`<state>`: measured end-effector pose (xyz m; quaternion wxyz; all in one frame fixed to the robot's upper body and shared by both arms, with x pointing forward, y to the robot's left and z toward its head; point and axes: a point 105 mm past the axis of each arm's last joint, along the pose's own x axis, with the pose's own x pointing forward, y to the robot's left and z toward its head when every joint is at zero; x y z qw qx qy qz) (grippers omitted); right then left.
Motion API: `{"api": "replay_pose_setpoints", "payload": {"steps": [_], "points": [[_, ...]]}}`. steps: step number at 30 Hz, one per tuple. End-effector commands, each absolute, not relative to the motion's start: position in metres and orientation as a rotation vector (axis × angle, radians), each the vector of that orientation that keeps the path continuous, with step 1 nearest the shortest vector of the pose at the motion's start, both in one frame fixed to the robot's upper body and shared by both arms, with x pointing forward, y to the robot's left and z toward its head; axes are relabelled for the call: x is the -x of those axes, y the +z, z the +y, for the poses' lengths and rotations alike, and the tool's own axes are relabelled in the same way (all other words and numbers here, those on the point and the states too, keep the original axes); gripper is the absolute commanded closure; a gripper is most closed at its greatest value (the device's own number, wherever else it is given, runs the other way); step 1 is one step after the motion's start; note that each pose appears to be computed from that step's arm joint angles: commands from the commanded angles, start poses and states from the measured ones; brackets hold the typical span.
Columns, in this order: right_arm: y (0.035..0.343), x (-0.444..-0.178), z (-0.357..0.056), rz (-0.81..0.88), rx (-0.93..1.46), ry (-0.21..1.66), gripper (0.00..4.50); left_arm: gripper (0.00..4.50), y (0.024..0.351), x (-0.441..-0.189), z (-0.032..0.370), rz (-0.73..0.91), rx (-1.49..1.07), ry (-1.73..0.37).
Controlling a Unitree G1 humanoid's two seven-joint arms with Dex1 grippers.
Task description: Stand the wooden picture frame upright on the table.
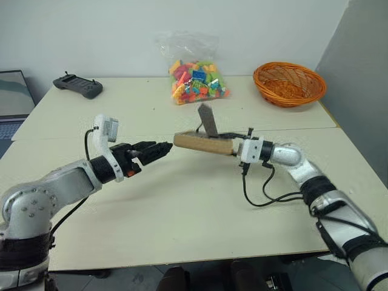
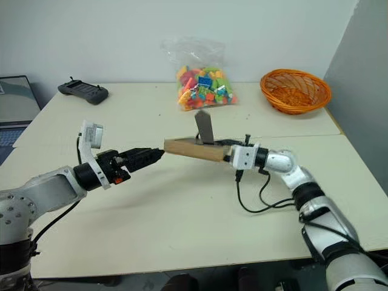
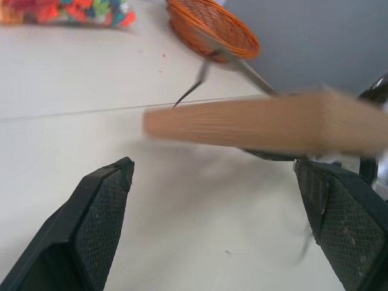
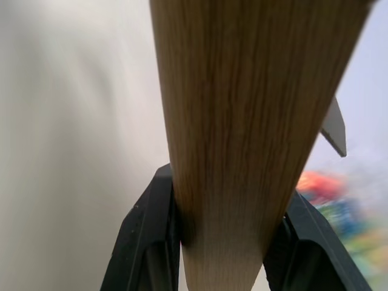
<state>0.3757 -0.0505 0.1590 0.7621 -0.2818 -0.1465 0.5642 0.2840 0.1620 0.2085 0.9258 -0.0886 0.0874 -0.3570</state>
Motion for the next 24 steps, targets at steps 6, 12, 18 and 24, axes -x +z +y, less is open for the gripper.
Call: {"api": "replay_pose_setpoints", "payload": {"steps": [6,12,18,24], "points": [[0.18,-0.389,-0.042,0.042,-0.029,1.302,3.19,0.0,0.225,-0.286,0.161,-0.086,-0.186,-0.582],[0.144,-0.393,-0.044,0.196,-0.069,1.272,3.19,0.0,0.188,-0.279,0.154,-0.019,-0.154,-0.612],[0.132,-0.397,-0.044,0.236,-0.075,1.23,3.19,0.0,0.179,-0.279,0.149,-0.003,-0.156,-0.639],[0.131,-0.398,-0.051,0.229,-0.069,1.215,1.96,0.0,0.172,-0.282,0.148,0.019,-0.16,-0.662]]}}
